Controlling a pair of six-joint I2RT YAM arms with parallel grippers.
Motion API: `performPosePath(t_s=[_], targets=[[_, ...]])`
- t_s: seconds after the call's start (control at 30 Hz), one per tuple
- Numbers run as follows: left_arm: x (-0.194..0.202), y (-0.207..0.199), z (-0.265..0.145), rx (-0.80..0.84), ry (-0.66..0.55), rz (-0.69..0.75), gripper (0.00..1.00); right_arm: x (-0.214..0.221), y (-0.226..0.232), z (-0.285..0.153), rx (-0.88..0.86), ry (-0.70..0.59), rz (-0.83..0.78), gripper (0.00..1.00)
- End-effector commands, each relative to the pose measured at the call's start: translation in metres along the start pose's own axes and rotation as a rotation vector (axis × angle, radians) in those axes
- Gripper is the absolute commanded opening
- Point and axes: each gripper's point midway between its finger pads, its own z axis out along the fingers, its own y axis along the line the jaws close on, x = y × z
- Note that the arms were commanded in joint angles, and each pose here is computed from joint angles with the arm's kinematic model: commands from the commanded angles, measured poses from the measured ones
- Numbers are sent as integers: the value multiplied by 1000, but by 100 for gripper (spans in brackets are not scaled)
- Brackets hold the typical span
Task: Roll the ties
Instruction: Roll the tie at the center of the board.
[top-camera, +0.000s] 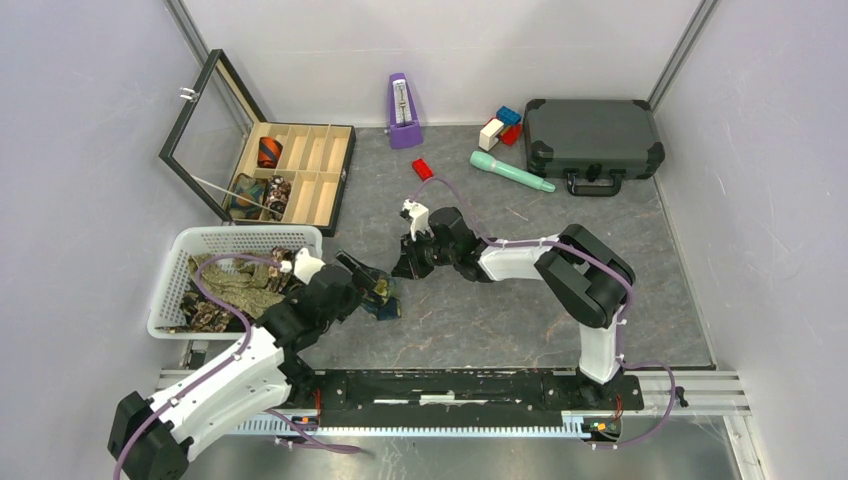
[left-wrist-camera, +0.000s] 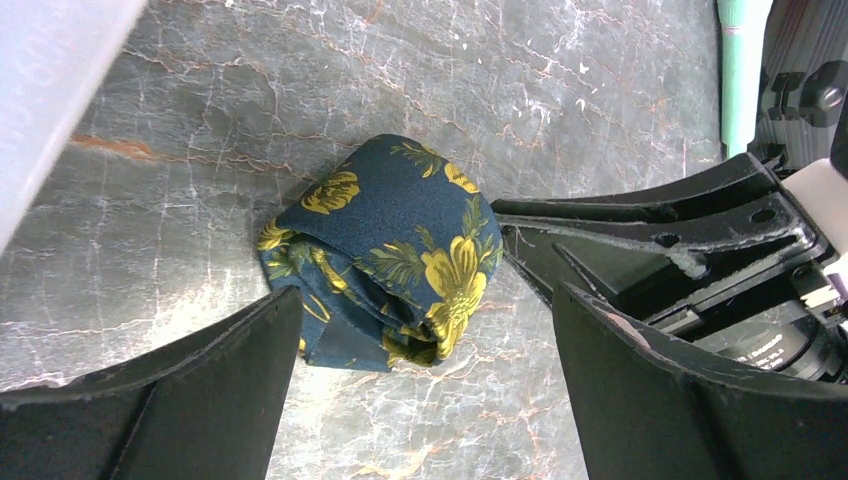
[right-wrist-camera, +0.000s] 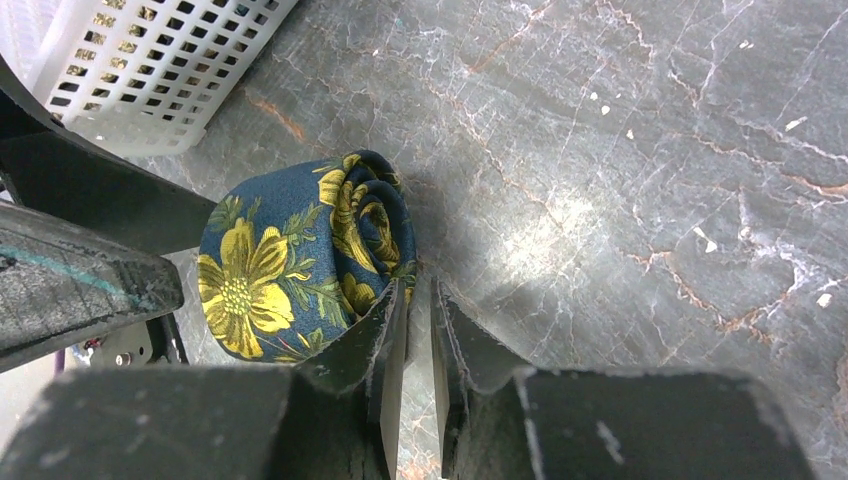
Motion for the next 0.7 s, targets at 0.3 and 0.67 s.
performPosePath(t_s=[0.3, 0.67], targets=[[7, 39, 4, -149, -2, -29, 92, -30, -6, 11, 48, -65, -100, 21], [20, 57, 16, -178, 15, -31, 89, -13, -8, 29, -5, -4, -156, 21]])
